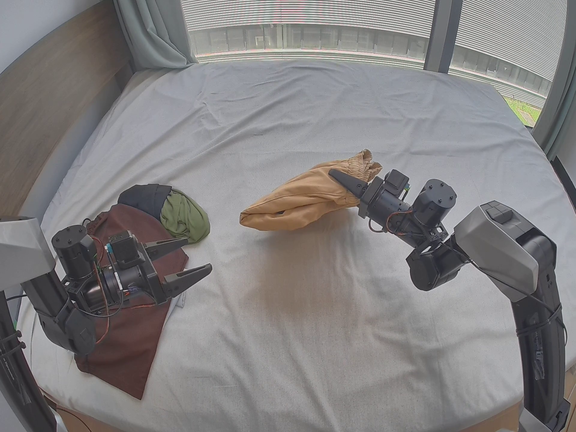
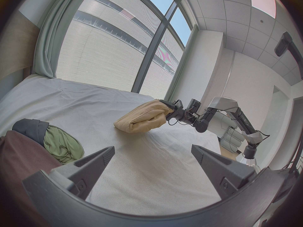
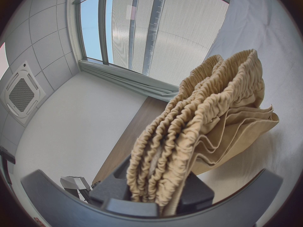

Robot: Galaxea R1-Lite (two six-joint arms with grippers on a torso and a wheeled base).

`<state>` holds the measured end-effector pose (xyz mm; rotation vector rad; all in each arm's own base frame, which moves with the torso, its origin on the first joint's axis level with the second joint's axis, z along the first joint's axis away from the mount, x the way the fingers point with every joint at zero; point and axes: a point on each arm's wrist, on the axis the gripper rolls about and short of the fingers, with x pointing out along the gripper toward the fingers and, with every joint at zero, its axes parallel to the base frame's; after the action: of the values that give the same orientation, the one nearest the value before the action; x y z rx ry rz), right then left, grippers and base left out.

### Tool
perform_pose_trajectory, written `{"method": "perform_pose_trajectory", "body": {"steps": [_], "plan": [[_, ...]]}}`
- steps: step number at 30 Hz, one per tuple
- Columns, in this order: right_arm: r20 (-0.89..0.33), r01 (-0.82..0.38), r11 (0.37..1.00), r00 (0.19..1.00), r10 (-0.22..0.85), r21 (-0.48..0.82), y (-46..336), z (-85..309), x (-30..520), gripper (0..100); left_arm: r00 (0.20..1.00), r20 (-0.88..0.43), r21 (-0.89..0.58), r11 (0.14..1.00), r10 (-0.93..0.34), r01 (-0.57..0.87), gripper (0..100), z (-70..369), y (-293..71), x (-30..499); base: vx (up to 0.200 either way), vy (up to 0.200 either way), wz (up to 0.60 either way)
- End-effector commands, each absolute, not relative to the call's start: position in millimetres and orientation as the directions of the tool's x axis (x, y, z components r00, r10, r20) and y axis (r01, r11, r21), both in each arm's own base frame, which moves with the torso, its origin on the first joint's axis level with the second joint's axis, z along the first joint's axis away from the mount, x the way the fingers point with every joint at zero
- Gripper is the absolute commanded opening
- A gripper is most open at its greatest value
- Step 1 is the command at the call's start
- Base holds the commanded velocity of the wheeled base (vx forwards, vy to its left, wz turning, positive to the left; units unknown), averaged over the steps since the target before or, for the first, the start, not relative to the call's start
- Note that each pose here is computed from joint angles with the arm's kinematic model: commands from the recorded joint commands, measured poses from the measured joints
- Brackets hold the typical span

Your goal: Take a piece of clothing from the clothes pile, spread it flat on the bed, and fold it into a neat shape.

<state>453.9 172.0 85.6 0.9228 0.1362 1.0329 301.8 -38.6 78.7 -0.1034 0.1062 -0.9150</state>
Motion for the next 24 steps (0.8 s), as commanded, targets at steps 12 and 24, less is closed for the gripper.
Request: {"method": "perform_pose_trajectory", "body": {"steps": [12, 24], "plan": [[0.39, -0.73, 0.156, 0.518, 0.762, 0.665, 167, 115, 470, 0, 0.606, -0.049, -0.136, 0.607, -0.794, 0.783, 100, 79, -38, 301, 0.0, 0.0, 0.0], [0.37, -0.712, 0.171, 0.536, 0.758, 0.681, 169, 95, 497, 0, 0.609, -0.048, -0.135, 0.609, -0.792, 0.782, 100, 79, -37, 301, 0.0, 0.0, 0.0]]}}
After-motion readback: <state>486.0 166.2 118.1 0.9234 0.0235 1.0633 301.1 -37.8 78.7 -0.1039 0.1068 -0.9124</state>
